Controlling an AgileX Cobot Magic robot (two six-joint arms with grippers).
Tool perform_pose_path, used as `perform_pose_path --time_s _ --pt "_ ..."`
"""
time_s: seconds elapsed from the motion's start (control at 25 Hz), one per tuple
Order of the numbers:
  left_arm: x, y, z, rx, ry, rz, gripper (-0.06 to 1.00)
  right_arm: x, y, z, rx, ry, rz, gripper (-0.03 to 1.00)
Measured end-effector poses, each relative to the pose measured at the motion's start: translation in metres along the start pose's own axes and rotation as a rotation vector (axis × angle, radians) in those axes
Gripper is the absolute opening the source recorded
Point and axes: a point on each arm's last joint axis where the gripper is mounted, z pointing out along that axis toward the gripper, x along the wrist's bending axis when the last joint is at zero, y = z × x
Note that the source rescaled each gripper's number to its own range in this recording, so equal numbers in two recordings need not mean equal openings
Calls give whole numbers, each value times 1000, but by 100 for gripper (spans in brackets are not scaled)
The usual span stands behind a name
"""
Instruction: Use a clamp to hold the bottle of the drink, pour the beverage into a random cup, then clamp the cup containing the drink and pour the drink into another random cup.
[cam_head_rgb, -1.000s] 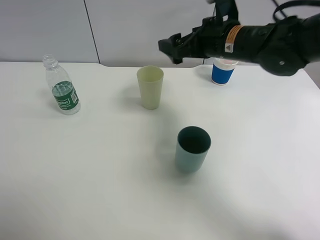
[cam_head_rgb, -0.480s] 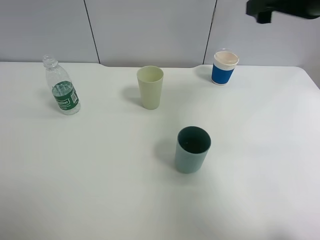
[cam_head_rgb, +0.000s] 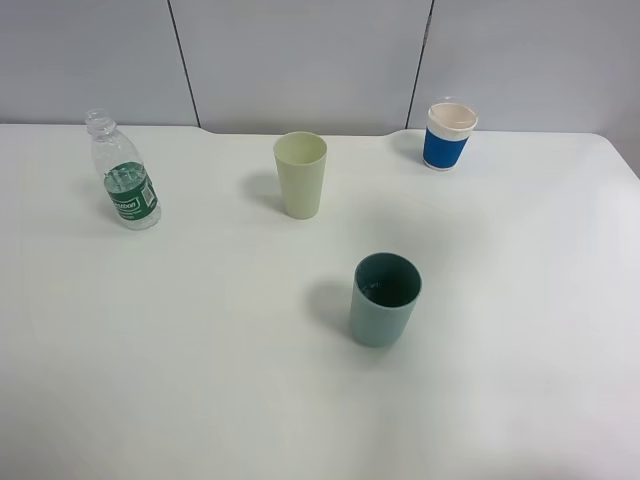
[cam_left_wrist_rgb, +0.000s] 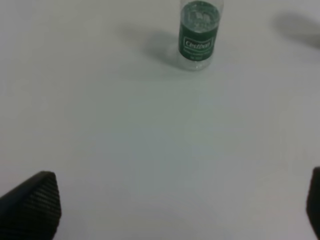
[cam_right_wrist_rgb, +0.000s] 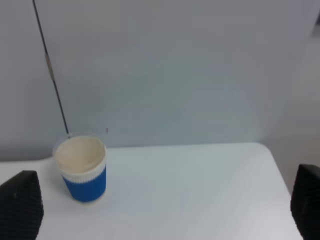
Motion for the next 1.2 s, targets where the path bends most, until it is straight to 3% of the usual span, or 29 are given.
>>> perform_pose_path --time_s 0.24,0.56,0.72,0.96,1.2 --pt "0 0 0 0 0 0 100 -6 -3 -78 -106 -34 28 100" --pt "0 0 0 0 0 0 100 -13 -43 -150 2 -93 66 100" --pt "0 0 0 0 0 0 100 -14 -59 -175 -8 -106 59 100" --pt "0 0 0 -1 0 0 100 -12 -77 -173 113 -89 37 100" --pt "0 0 0 -1 0 0 100 1 -106 -150 248 23 76 100"
